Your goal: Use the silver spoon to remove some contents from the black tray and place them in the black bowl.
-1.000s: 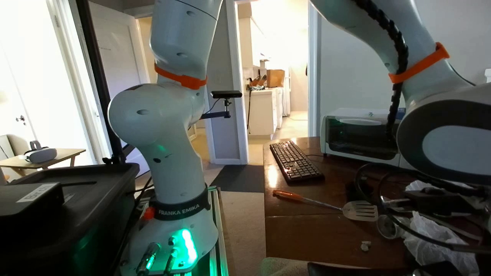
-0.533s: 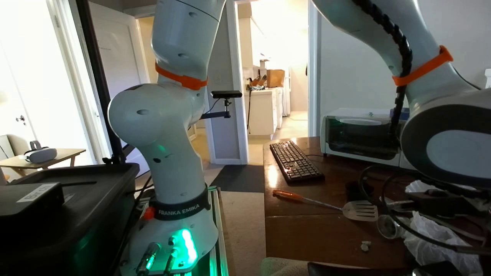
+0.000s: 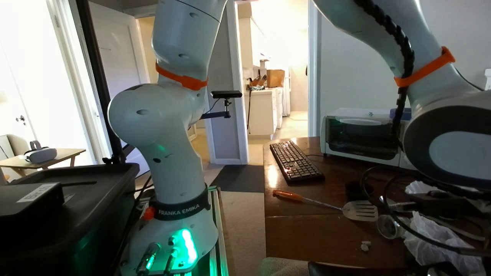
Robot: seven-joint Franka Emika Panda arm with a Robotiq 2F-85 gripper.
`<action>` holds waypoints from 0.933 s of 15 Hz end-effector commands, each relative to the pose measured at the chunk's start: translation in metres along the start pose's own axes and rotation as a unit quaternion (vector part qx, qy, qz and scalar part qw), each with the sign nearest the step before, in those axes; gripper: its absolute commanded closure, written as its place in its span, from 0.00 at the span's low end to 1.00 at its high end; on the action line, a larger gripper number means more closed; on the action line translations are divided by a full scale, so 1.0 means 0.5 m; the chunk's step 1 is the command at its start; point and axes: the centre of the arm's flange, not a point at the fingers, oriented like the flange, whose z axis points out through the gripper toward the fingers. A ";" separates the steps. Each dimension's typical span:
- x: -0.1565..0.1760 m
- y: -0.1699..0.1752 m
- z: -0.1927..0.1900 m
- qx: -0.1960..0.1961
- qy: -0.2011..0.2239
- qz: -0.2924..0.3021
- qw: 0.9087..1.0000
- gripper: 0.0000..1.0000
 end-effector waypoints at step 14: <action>-0.040 0.038 -0.066 0.096 0.163 0.068 0.980 0.98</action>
